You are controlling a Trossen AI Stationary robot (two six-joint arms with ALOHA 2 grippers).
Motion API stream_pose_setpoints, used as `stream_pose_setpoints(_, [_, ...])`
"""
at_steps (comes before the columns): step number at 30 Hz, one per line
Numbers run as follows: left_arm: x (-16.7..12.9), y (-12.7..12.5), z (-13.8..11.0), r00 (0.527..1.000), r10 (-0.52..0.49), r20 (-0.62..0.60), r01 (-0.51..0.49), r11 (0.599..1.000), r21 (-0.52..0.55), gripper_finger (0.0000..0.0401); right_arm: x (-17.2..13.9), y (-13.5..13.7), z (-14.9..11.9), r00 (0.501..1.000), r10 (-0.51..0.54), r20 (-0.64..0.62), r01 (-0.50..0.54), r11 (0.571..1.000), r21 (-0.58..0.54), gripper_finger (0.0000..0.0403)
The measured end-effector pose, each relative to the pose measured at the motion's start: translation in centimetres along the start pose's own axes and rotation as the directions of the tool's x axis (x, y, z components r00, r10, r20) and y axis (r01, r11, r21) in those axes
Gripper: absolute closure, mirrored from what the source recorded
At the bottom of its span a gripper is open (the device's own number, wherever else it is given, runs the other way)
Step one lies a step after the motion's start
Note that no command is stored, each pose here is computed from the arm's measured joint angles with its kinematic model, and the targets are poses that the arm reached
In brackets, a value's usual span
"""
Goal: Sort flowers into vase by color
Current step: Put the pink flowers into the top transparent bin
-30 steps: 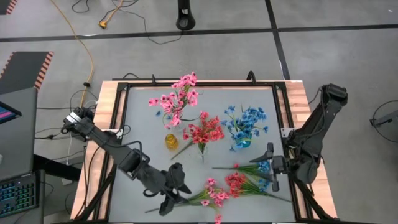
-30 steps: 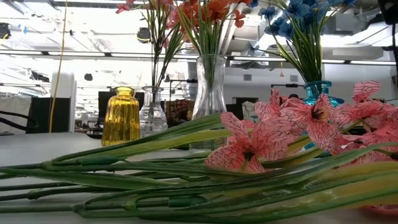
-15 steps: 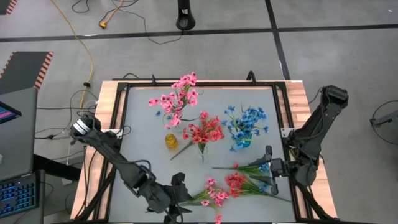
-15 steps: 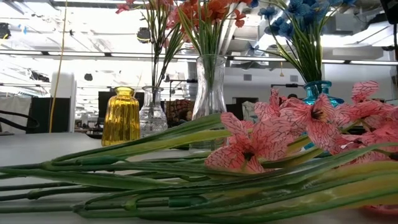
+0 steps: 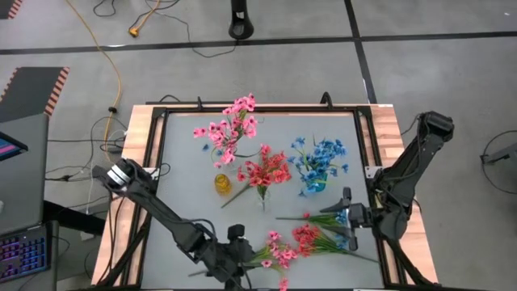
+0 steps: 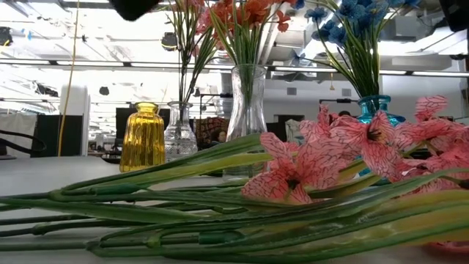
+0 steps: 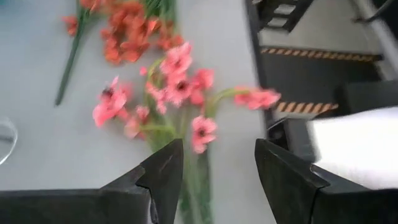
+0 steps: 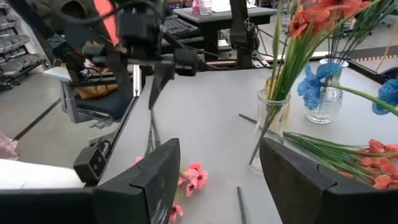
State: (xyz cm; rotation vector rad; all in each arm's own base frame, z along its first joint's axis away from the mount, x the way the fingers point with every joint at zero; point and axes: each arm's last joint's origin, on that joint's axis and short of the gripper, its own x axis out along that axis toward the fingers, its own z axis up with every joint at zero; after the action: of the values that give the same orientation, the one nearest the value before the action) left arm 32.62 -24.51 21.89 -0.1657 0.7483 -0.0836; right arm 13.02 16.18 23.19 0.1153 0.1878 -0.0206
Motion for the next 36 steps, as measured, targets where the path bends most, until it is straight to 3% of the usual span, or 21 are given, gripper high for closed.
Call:
stream_pose_setpoints(12, [2.6,0.7,-1.7,0.995,0.078,-0.069,-0.077,0.997,0.017,0.0214,0.2,-0.2,0.0,1.0,-0.012,-0.003,0.012,1.0,-0.004,0.0154])
stream_pose_setpoints(27, [6.0,0.8,-4.5,0.978,0.041,-0.204,-0.045,0.999,-0.015,0.0214,0.2,-0.2,0.0,1.0,-0.012,-0.003,0.012,1.0,-0.006,0.0154])
stream_pose_setpoints(36, [7.3,1.4,-5.0,0.974,0.043,-0.221,-0.053,0.998,-0.041,0.0215,0.2,-0.2,0.0,1.0,-0.013,-0.004,0.013,1.0,-0.009,0.0154])
